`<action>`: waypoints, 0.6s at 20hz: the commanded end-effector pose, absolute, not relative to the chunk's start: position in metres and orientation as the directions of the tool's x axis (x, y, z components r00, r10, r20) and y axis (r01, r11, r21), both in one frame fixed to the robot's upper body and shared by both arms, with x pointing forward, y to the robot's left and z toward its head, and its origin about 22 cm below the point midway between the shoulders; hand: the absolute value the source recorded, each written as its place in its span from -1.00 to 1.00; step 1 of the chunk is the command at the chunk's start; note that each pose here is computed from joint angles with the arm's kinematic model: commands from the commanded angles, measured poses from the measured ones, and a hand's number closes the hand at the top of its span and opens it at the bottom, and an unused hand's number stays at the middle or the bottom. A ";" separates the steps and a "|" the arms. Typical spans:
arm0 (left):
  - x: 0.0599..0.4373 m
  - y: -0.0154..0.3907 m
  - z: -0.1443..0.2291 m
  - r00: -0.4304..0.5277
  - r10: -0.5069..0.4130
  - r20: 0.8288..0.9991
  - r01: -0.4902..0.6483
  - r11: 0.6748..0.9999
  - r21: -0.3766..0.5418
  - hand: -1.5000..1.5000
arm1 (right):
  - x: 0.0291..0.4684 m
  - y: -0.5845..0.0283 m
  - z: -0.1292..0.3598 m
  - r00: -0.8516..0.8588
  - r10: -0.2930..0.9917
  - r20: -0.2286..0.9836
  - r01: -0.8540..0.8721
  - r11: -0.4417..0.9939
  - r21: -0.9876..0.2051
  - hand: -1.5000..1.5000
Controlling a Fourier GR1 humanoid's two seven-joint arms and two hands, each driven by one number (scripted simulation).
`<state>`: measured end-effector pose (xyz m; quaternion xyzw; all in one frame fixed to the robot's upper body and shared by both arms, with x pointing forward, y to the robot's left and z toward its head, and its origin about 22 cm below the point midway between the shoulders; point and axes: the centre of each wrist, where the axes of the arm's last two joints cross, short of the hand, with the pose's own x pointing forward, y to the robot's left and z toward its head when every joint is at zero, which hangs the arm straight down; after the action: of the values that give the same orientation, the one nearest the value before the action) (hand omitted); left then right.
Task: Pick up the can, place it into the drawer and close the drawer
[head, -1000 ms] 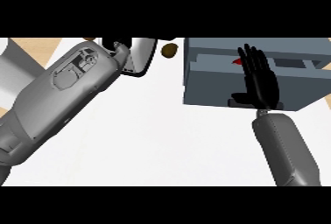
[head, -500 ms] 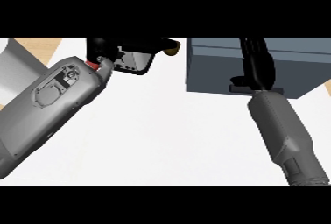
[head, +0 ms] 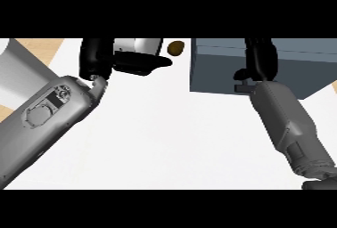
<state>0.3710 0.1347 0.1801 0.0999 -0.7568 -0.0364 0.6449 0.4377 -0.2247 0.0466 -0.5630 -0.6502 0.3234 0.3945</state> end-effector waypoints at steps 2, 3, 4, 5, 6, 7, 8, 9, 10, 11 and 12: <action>0.368 0.151 0.169 -0.145 -0.198 0.969 -0.117 0.976 0.182 -1.00 | 0.458 -0.199 0.085 -0.086 0.977 0.195 0.480 0.212 -0.852 -1.00; 0.357 0.146 0.175 -0.162 -0.192 0.968 -0.073 0.981 0.182 -1.00 | 0.455 -0.214 0.076 -0.055 0.981 0.185 0.479 0.189 -0.857 -1.00; 0.360 0.139 0.172 -0.146 -0.206 0.968 -0.090 0.977 0.195 -1.00 | 0.458 -0.205 0.084 -0.079 0.977 0.197 0.488 0.210 -0.847 -1.00; 0.360 0.147 0.172 -0.157 -0.212 0.965 -0.110 0.974 0.196 -1.00 | 0.457 -0.204 0.079 -0.065 0.981 0.180 0.469 0.190 -0.863 -1.00; 0.362 0.151 0.173 -0.158 -0.205 0.966 -0.103 0.976 0.190 -1.00 | 0.458 -0.199 0.081 -0.071 0.978 0.195 0.481 0.205 -0.852 -1.00; 0.353 0.154 0.168 -0.152 -0.197 0.969 -0.096 0.978 0.184 -1.00 | 0.455 -0.209 0.075 -0.061 0.978 0.201 0.487 0.205 -0.849 -1.00; 0.359 0.157 0.183 -0.147 -0.203 0.968 -0.091 0.977 0.191 -1.00 | 0.460 -0.205 0.086 -0.084 0.977 0.196 0.482 0.212 -0.850 -1.00; 0.360 0.155 0.170 -0.148 -0.215 0.966 -0.102 0.974 0.201 -1.00 | 0.463 -0.188 0.095 -0.132 0.971 0.201 0.441 0.239 -0.865 -1.00; 0.361 0.162 0.171 -0.168 -0.216 0.962 -0.113 0.973 0.199 -1.00 | 0.460 -0.206 0.085 -0.118 0.971 0.208 0.454 0.239 -0.858 -1.00; 0.354 0.164 0.178 -0.158 -0.207 0.966 -0.095 0.976 0.194 -1.00 | 0.461 -0.199 0.088 -0.138 0.960 0.244 0.449 0.280 -0.848 -1.00; 0.352 0.153 0.160 -0.148 -0.196 0.969 -0.088 0.979 0.185 -1.00 | 0.461 -0.189 0.089 -0.147 0.946 0.289 0.463 0.324 -0.825 -1.00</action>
<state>0.3578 0.1549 0.1711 0.0999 -0.7583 -0.0416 0.6429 0.4505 -0.2206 0.0638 -0.5374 -0.6523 0.3420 0.4107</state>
